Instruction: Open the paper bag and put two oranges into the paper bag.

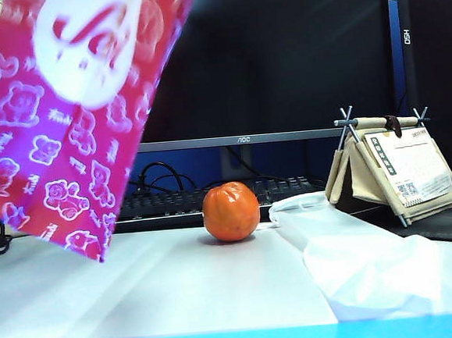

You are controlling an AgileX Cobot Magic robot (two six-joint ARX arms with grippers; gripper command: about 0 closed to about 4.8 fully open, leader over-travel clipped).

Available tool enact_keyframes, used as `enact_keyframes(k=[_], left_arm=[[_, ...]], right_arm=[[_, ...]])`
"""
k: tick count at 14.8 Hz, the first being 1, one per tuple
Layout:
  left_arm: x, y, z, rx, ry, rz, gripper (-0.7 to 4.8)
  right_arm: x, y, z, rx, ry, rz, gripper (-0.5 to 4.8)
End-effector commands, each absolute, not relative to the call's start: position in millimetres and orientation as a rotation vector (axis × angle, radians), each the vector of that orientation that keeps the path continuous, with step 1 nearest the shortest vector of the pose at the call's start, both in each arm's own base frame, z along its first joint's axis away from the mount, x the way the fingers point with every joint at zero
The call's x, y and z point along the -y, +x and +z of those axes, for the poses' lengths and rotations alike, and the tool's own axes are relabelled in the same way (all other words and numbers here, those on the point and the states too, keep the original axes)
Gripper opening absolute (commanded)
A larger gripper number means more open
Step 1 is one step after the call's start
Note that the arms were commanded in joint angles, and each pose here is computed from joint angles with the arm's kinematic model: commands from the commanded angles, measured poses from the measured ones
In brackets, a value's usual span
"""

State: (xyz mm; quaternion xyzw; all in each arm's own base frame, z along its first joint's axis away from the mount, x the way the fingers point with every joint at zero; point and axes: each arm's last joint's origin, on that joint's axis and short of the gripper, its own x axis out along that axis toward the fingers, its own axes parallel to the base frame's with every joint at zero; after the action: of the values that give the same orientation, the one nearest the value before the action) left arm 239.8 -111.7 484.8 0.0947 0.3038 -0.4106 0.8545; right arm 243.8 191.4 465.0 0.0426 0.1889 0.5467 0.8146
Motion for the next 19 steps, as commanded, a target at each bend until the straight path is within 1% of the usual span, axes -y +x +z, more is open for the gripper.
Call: enact_keyframes(k=[1,3,5,11,14,17,19], left_arm=[[118.3,253.6,474.9,-0.665,0.205,-0.895,-0.06],[121.0,260.1,470.6,-0.677,0.204,-0.896,-0.05],[122.9,263.5,471.5,-0.648,0.197,-0.913,-0.05],[126.0,268.4,478.7,-0.555,0.165,-0.943,-0.05],[126.3,268.8,480.2,-0.539,0.164,-0.947,-0.06],[127.3,269.8,482.8,-0.507,0.156,-0.966,-0.06],[128.3,270.5,486.1,-0.483,0.121,-0.989,-0.06]], right_arm=[[-187.7,238.0,473.7,-0.37,0.088,1.181,-0.06],[-184.9,233.4,485.4,-0.335,0.091,1.201,-0.06],[-183.5,231.2,490.4,-0.329,0.097,1.2,-0.06],[-202.7,235.5,472.1,-0.448,0.093,1.262,-0.06],[-205.9,239.2,461.4,-0.52,0.072,1.237,-0.06],[-208.6,241.9,457.2,-0.532,0.057,1.237,-0.05],[-207.4,242.9,455.1,-0.536,0.028,1.194,-0.05]])
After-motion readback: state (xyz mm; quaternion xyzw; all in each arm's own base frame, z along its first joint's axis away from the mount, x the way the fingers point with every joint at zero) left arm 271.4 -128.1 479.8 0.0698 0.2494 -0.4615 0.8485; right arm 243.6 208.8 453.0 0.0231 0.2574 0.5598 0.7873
